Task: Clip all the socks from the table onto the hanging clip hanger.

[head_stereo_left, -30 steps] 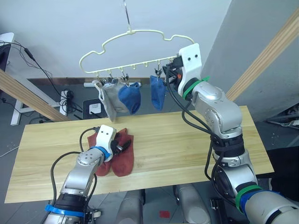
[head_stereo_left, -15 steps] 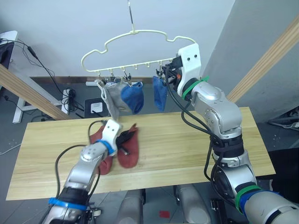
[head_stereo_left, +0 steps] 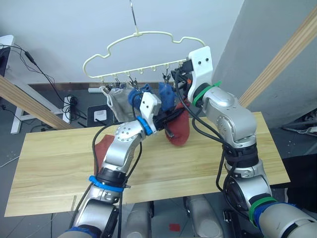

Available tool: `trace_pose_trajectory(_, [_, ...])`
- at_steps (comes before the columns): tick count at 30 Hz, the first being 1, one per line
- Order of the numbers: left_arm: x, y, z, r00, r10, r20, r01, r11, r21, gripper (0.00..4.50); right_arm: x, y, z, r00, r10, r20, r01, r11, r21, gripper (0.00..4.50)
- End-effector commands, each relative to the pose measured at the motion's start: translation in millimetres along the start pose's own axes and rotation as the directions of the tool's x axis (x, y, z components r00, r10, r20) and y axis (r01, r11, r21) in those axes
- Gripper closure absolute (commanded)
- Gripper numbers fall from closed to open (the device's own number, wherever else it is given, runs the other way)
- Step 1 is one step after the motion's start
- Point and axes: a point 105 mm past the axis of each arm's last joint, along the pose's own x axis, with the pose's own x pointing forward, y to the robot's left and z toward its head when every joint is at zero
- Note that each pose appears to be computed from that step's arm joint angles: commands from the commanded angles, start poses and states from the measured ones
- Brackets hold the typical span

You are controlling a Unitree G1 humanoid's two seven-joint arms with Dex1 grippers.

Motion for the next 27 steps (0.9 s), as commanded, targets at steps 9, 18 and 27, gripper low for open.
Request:
trace_pose_trajectory(9, [10.0, 20.4, 11.9, 0.977, 0.187, 0.107, -0.201, 0.968, 0.148, 4.50, -7.0, 4.8, 21.4, 0.997, 0.018, 0.076, -0.018, 1.000, 0.000, 4.36])
trace_pose_trajectory(18, [11.6, 22.0, 20.4, 0.968, 0.200, 0.148, -0.224, 0.960, 0.170, 4.50, -7.0, 6.3, 18.5, 0.998, 0.023, 0.065, -0.024, 1.000, 0.006, 4.36])
trace_pose_trajectory(27, [13.3, 20.7, 30.9, 0.960, 0.200, 0.194, -0.230, 0.961, 0.150, 4.50, -7.5, 8.1, 8.3, 0.999, 0.027, 0.018, -0.028, 1.000, 0.014, 4.36])
